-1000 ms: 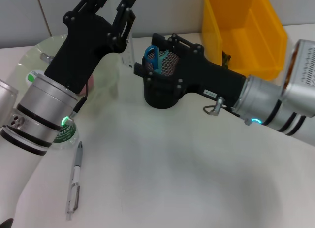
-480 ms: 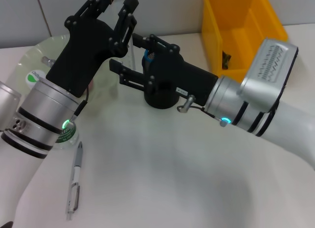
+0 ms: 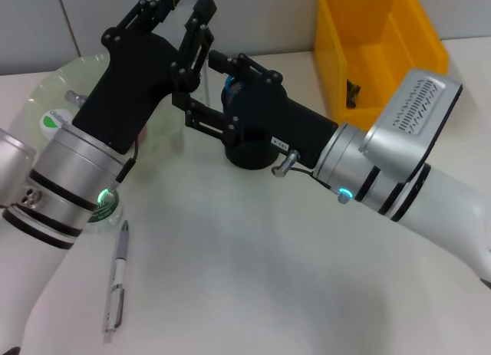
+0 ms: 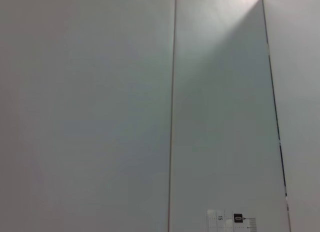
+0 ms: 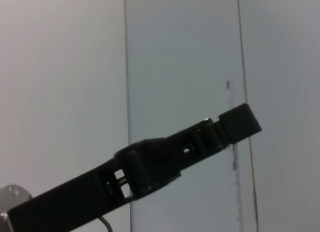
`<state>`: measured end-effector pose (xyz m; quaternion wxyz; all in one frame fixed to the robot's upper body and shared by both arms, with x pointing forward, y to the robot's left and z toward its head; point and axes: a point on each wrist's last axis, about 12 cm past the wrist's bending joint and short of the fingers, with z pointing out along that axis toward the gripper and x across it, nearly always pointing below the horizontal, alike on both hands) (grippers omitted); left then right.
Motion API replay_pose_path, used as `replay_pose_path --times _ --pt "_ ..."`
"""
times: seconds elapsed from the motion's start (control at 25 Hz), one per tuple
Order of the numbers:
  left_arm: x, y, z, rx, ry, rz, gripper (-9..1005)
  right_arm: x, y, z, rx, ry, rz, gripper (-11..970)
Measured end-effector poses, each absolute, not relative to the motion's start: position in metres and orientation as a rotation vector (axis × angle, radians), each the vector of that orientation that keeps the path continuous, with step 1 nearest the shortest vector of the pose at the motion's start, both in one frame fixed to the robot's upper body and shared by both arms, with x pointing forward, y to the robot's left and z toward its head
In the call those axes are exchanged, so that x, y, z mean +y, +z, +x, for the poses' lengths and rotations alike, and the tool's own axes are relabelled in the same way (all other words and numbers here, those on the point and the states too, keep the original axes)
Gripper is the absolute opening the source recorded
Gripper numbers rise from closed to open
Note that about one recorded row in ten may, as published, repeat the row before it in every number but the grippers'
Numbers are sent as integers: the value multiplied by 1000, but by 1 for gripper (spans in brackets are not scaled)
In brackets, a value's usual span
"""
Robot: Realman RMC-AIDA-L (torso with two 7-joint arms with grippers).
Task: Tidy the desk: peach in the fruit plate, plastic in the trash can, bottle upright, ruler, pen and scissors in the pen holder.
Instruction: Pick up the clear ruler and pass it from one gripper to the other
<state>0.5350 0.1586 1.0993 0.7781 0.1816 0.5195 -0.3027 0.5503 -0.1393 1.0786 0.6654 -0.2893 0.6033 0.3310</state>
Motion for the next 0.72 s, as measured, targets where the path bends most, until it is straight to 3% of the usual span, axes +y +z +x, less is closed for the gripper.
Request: replay_pose_path --times 0.56,0.72 --pt "159 1098 535 1129 -651 390 467 -136 1079 548 1364 758 -648 770" --pt "158 1098 534 1129 -653 392 470 -135 1079 549 1363 761 -653 688"
